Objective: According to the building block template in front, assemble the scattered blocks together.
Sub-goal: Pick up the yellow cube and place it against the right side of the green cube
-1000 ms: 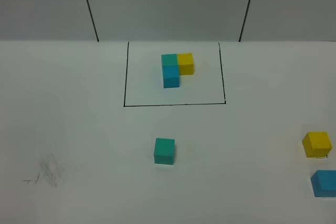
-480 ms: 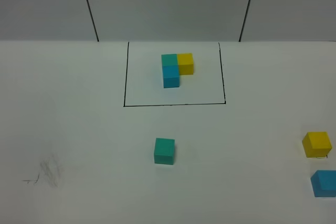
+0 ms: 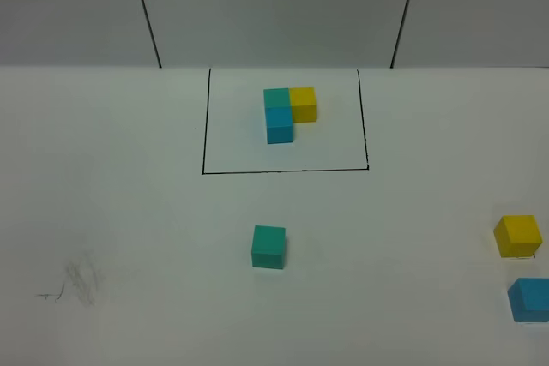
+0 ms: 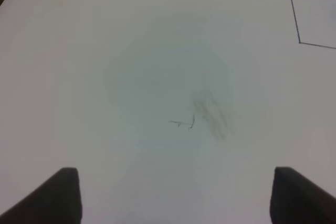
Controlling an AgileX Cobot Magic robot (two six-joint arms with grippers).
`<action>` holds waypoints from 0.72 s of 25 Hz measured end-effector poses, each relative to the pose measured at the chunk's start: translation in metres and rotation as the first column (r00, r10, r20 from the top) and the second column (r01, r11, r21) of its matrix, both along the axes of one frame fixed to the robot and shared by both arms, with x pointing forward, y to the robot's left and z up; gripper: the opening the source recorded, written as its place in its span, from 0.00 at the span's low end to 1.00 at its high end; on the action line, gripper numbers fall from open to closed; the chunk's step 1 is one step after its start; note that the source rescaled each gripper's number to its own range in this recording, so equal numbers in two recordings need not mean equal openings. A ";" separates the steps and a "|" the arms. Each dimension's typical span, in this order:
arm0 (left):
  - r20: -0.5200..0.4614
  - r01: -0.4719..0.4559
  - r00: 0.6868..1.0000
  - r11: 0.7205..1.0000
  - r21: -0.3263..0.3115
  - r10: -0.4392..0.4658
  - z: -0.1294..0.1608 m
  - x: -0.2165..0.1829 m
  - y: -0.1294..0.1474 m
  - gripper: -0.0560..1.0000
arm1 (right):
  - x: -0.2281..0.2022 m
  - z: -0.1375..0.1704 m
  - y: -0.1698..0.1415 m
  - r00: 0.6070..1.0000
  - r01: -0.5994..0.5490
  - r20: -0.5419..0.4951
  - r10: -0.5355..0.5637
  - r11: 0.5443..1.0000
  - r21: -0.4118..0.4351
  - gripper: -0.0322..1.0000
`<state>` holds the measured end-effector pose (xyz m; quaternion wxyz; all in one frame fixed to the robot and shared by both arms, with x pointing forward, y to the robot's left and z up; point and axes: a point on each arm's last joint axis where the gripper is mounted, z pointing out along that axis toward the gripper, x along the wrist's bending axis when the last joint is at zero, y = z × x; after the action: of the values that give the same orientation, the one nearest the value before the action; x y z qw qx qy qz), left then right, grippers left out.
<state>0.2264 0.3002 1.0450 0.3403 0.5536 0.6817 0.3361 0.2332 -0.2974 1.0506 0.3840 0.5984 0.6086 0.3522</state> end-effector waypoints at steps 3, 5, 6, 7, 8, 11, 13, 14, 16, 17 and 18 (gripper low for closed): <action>0.000 0.000 1.000 1.000 0.000 0.000 0.000 0.000 0.000 0.62 | 0.000 0.000 0.000 1.000 0.000 0.000 0.000 1.000 0.000 0.69; 0.000 0.000 1.000 1.000 0.000 0.000 0.000 0.000 0.000 0.62 | 0.000 0.000 0.000 1.000 0.000 0.000 0.000 1.000 0.000 0.69; 0.000 0.000 1.000 1.000 0.000 0.000 0.000 0.000 0.000 0.62 | 0.000 0.000 0.000 1.000 0.000 0.000 0.000 1.000 0.000 0.69; 0.000 0.000 1.000 1.000 0.000 0.000 0.000 0.000 0.000 0.62 | 0.000 0.000 0.000 1.000 0.000 0.000 0.000 1.000 0.000 0.69; 0.000 0.000 1.000 1.000 0.000 0.000 0.000 0.000 0.000 0.62 | 0.000 0.000 0.000 1.000 0.000 0.000 0.000 1.000 0.000 0.69; 0.000 0.000 1.000 1.000 0.000 0.000 0.000 0.000 0.000 0.62 | 0.000 0.000 0.000 1.000 0.005 0.000 -0.005 1.000 0.011 0.69; 0.000 0.000 1.000 1.000 0.000 0.000 0.000 0.000 0.000 0.62 | 0.000 0.000 0.000 1.000 0.011 0.001 -0.011 1.000 0.018 0.69; 0.000 0.000 1.000 1.000 0.000 0.000 0.000 0.000 0.000 0.62 | 0.000 0.000 0.000 1.000 0.014 0.001 -0.014 1.000 0.019 0.69; 0.000 0.000 1.000 1.000 0.000 0.000 0.000 0.000 0.000 0.62 | 0.000 0.000 -0.001 1.000 0.022 0.001 -0.022 1.000 0.022 0.69; 0.000 0.000 1.000 1.000 0.000 0.000 0.000 0.000 0.000 0.62 | 0.000 0.000 -0.001 1.000 0.024 0.001 -0.024 0.999 0.025 0.69; 0.000 0.000 1.000 1.000 0.000 0.000 0.000 0.000 0.000 0.62 | 0.000 0.000 -0.001 1.000 0.026 0.001 -0.026 0.999 0.028 0.69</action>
<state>0.2264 0.3002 1.0450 0.3403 0.5536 0.6817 0.3361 0.2332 -0.2983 1.0506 0.3803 0.6114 0.5956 0.3562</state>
